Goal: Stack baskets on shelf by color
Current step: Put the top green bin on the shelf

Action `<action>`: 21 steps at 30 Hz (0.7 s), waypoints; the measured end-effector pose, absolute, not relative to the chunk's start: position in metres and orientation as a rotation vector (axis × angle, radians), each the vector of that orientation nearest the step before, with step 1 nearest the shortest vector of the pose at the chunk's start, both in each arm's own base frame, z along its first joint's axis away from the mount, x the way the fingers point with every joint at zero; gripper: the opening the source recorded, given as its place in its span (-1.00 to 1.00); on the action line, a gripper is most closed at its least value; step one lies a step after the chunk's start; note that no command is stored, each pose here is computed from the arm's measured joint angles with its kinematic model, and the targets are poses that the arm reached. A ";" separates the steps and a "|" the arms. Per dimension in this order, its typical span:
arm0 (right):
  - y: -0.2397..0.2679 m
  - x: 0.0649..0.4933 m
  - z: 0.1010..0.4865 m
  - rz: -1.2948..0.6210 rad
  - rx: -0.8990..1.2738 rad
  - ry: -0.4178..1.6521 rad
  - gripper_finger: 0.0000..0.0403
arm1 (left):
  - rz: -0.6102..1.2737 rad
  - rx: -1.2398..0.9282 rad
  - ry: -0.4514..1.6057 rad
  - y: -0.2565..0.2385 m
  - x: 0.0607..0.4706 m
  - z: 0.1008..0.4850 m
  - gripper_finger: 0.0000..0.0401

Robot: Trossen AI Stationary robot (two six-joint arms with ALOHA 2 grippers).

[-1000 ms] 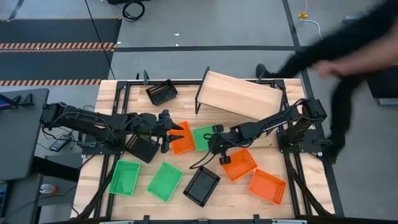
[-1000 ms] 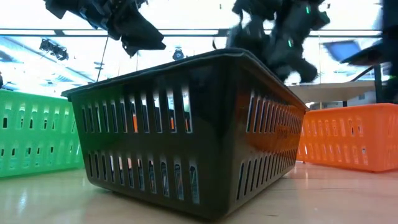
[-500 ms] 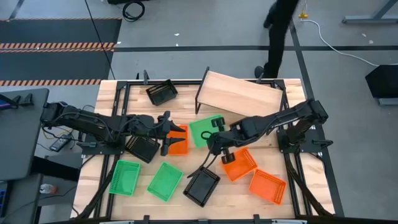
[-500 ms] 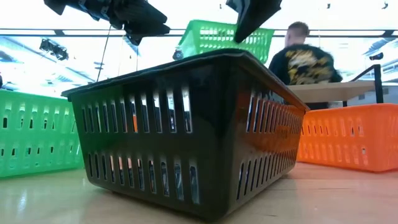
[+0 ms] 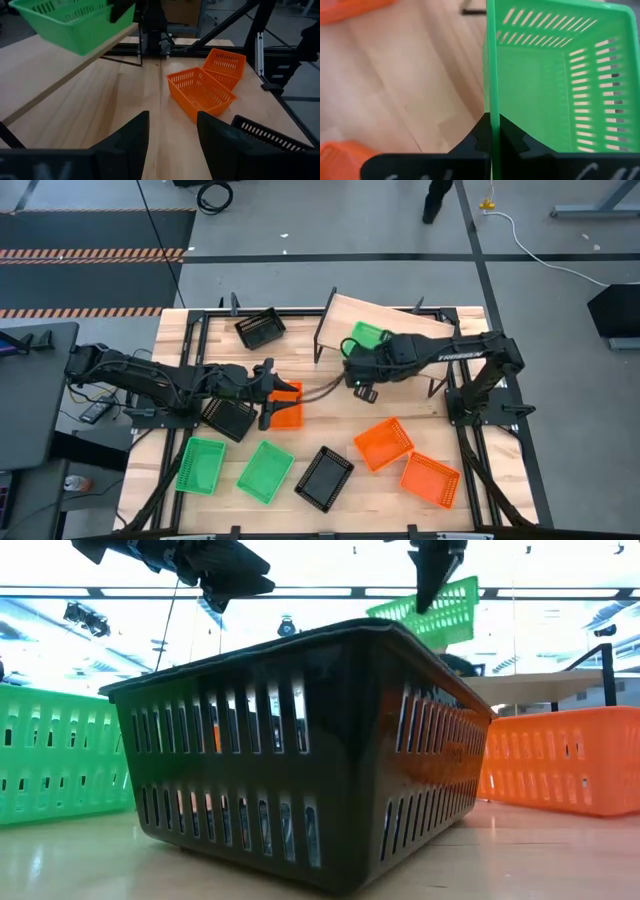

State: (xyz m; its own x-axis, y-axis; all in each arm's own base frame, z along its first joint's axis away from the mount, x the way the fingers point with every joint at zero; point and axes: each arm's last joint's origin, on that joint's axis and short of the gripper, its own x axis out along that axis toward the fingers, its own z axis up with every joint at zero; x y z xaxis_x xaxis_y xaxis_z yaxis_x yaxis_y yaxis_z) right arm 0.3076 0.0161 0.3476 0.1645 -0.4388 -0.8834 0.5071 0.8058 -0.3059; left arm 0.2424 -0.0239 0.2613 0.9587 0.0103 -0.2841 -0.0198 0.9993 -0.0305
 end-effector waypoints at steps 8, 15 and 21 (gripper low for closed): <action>0.000 0.298 0.348 -0.928 0.484 1.196 -0.94 | 0.011 -0.031 0.307 -0.025 0.242 0.260 -0.14; -0.012 0.297 0.350 -1.141 0.647 1.029 -0.94 | 0.011 -0.037 0.308 -0.025 0.242 0.259 -0.14; -0.024 0.296 0.351 -1.297 0.744 0.882 -0.94 | -0.019 -0.030 0.309 -0.026 0.242 0.259 -0.14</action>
State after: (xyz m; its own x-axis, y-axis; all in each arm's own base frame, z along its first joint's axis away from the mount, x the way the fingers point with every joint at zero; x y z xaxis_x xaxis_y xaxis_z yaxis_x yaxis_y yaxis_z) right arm 0.2963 -0.0241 0.3512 0.0497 -0.4833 -0.8741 0.9904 0.1366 -0.0193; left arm 0.2417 -0.0260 0.2595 0.9524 -0.0235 -0.3038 0.0143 0.9994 -0.0323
